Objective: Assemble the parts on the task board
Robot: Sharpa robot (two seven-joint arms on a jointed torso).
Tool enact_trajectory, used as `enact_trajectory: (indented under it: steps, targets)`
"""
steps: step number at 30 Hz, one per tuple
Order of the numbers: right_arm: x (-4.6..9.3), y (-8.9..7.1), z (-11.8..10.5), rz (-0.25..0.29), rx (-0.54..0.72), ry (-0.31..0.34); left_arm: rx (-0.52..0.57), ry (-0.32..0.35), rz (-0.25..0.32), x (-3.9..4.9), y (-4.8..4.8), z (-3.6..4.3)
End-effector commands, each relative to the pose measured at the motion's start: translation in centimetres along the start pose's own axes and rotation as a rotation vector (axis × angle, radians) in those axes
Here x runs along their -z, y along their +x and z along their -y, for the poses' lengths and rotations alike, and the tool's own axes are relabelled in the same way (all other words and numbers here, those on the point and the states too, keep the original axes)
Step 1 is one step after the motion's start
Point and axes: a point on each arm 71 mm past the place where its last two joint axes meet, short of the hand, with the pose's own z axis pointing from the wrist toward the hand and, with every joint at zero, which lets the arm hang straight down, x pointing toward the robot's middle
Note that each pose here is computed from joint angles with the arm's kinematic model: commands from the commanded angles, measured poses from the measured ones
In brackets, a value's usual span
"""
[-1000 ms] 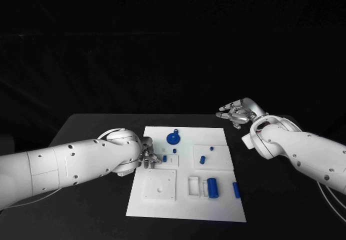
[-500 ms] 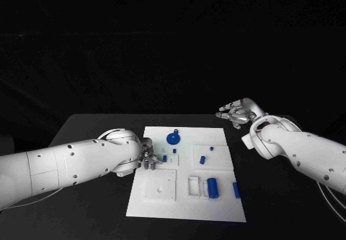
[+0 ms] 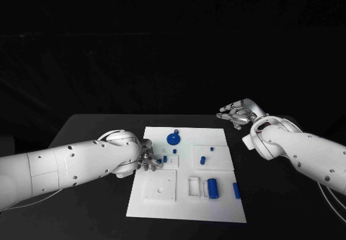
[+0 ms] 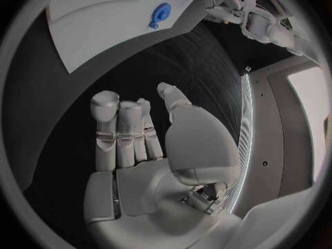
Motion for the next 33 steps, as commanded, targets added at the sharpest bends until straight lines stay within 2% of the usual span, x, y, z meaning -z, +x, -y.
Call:
enact_trajectory:
  steps: [1,20,33]
  targets:
    - [0.03,0.08,-0.07,-0.009,0.006,-0.013,-0.005,-0.009,-0.025,-0.04,0.51,-0.27]
    - [0.08,0.24,0.03,-0.011,0.005,-0.011,0.04,-0.002,0.016,0.07,0.15,-0.79]
    - [0.09,0.19,0.11,-0.01,0.006,-0.009,0.075,0.026,0.031,0.41,0.13,-0.82]
